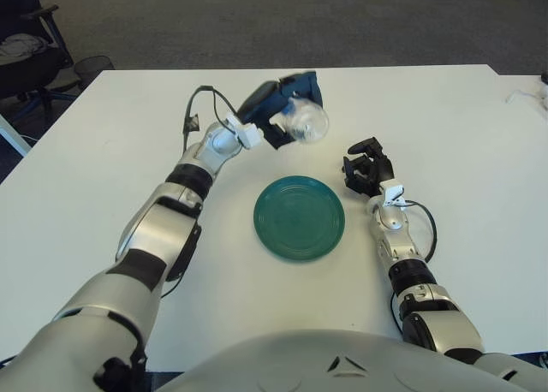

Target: Put the bottle into the plate.

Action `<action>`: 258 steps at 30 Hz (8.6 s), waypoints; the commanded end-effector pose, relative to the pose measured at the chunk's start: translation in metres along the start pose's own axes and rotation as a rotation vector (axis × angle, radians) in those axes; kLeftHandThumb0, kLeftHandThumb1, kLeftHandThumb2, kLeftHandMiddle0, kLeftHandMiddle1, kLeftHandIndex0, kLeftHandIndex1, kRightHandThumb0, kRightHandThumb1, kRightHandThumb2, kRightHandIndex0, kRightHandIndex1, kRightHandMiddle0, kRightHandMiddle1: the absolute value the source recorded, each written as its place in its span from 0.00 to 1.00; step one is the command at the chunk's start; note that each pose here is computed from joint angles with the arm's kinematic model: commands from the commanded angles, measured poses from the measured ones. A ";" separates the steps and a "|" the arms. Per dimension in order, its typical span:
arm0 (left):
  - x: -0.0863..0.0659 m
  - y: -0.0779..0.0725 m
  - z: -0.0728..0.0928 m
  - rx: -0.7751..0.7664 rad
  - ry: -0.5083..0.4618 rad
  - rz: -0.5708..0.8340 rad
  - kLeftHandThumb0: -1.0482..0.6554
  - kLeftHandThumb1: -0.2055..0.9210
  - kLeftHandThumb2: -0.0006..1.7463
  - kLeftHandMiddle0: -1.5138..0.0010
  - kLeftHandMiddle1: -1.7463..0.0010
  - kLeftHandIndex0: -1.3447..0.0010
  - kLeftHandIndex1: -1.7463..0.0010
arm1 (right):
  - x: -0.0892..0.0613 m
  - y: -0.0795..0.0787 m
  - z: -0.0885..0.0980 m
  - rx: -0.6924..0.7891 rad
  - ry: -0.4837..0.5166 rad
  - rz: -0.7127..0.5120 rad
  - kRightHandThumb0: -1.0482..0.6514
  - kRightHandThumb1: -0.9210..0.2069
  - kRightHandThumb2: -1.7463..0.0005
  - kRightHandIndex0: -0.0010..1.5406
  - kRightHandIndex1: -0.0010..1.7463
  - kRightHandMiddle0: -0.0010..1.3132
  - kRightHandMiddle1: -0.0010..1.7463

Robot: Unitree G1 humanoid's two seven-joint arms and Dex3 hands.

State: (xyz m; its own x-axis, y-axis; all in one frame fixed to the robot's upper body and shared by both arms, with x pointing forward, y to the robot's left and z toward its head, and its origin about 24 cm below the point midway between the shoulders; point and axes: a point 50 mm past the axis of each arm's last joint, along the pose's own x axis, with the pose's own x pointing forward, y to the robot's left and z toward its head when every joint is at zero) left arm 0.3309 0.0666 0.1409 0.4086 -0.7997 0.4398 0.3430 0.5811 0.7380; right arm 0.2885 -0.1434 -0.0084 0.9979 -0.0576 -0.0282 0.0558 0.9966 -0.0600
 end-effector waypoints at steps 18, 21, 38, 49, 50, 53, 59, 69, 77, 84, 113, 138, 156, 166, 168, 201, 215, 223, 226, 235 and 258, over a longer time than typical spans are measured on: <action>-0.043 -0.041 0.024 0.135 -0.135 -0.420 0.61 0.32 0.85 0.50 0.04 0.62 0.00 | -0.045 -0.003 -0.058 -0.019 0.321 -0.011 0.61 0.27 0.51 0.30 0.87 0.23 0.97; -0.046 -0.046 0.028 0.147 -0.154 -0.435 0.61 0.32 0.85 0.50 0.05 0.62 0.00 | -0.045 -0.003 -0.057 -0.030 0.316 -0.013 0.61 0.27 0.51 0.29 0.88 0.24 0.97; -0.051 -0.047 0.044 0.272 -0.176 -0.480 0.61 0.29 0.87 0.49 0.04 0.59 0.00 | -0.045 -0.006 -0.062 -0.027 0.372 -0.010 0.61 0.27 0.51 0.31 0.85 0.22 0.98; -0.050 -0.049 0.041 0.344 -0.193 -0.429 0.61 0.22 0.93 0.47 0.01 0.55 0.00 | -0.045 -0.006 -0.062 -0.028 0.373 -0.009 0.61 0.26 0.51 0.32 0.85 0.22 0.99; -0.050 -0.049 0.040 0.340 -0.190 -0.424 0.61 0.22 0.93 0.47 0.01 0.55 0.00 | -0.044 -0.006 -0.062 -0.028 0.373 -0.008 0.61 0.26 0.52 0.31 0.85 0.22 0.99; -0.053 -0.052 0.039 0.302 -0.187 -0.396 0.61 0.25 0.91 0.48 0.02 0.57 0.00 | -0.044 -0.006 -0.061 -0.035 0.362 -0.013 0.61 0.25 0.53 0.30 0.84 0.22 0.99; -0.054 -0.057 0.035 0.287 -0.197 -0.339 0.61 0.36 0.82 0.55 0.01 0.63 0.01 | -0.044 -0.006 -0.061 -0.042 0.357 -0.020 0.61 0.23 0.54 0.29 0.84 0.23 0.99; -0.055 -0.053 0.027 0.426 -0.263 -0.400 0.20 0.98 0.42 0.81 0.73 0.97 0.44 | -0.041 -0.006 -0.065 -0.086 0.393 -0.043 0.61 0.16 0.61 0.24 0.82 0.25 0.98; -0.056 -0.049 0.022 0.445 -0.206 -0.462 0.10 1.00 0.50 0.85 0.97 1.00 0.69 | -0.041 -0.006 -0.067 -0.073 0.412 -0.030 0.61 0.10 0.66 0.20 0.88 0.23 0.94; -0.057 -0.050 0.019 0.408 -0.150 -0.442 0.10 1.00 0.52 0.86 0.99 1.00 0.72 | -0.040 -0.006 -0.069 -0.067 0.429 -0.033 0.61 0.09 0.67 0.19 0.91 0.22 0.92; -0.051 -0.030 0.019 0.350 -0.136 -0.309 0.15 1.00 0.46 0.75 0.98 1.00 0.55 | -0.041 -0.003 -0.064 -0.035 0.380 -0.001 0.61 0.08 0.69 0.22 0.81 0.22 0.98; -0.042 -0.023 0.030 0.481 -0.248 -0.469 0.13 1.00 0.47 0.77 0.99 1.00 0.61 | -0.044 -0.006 -0.063 -0.016 0.371 -0.016 0.61 0.20 0.57 0.24 0.86 0.26 0.97; -0.032 -0.024 0.036 0.736 -0.418 -0.741 0.04 1.00 0.34 0.91 1.00 1.00 0.83 | -0.044 -0.002 -0.062 -0.027 0.361 -0.018 0.61 0.18 0.61 0.32 0.84 0.21 0.93; -0.032 -0.030 0.036 0.791 -0.449 -0.746 0.01 1.00 0.36 0.92 1.00 1.00 0.84 | -0.044 -0.001 -0.059 -0.037 0.326 -0.006 0.61 0.14 0.65 0.25 0.80 0.29 0.95; -0.032 -0.030 0.035 0.805 -0.452 -0.752 0.01 1.00 0.38 0.92 1.00 1.00 0.84 | -0.044 -0.001 -0.059 -0.038 0.324 -0.005 0.61 0.15 0.64 0.24 0.80 0.30 0.95; -0.022 -0.027 0.033 0.870 -0.509 -0.733 0.04 1.00 0.28 0.91 1.00 1.00 0.81 | -0.045 0.000 -0.054 0.017 0.362 -0.023 0.61 0.20 0.56 0.22 0.93 0.25 0.93; -0.011 -0.017 0.038 0.965 -0.518 -0.673 0.22 0.94 0.06 1.00 1.00 1.00 0.99 | -0.073 -0.018 -0.022 -0.871 -0.016 0.413 0.34 0.02 0.45 0.20 0.10 0.02 0.44; -0.010 -0.021 0.035 0.980 -0.520 -0.637 0.27 0.88 0.05 1.00 1.00 1.00 1.00 | -0.052 -0.031 -0.004 -0.826 0.016 0.493 0.25 0.00 0.39 0.14 0.02 0.00 0.28; -0.010 -0.025 0.032 0.987 -0.525 -0.594 0.26 0.87 0.04 1.00 1.00 1.00 1.00 | -0.079 -0.029 -0.077 0.028 0.301 0.171 0.23 0.00 0.42 0.15 0.01 0.00 0.27; -0.008 -0.023 0.031 1.009 -0.554 -0.566 0.19 0.86 0.04 1.00 1.00 1.00 1.00 | -0.070 -0.028 0.005 -1.337 -0.074 0.605 0.26 0.00 0.49 0.16 0.01 0.00 0.30; 0.001 0.015 0.028 1.014 -0.447 -0.487 0.19 0.91 0.05 1.00 1.00 1.00 1.00 | -0.054 -0.004 -0.078 0.034 0.351 0.038 0.30 0.00 0.63 0.25 0.55 0.10 0.59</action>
State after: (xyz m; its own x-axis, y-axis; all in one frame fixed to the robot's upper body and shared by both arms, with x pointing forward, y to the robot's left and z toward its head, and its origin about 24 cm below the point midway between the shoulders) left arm 0.2920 0.0587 0.1324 -0.0526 -0.9979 -0.0390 -0.4648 -0.0101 0.8853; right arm 0.2829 -0.1659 -0.0096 0.9990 0.0427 0.0156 -0.0401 0.9893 -0.1402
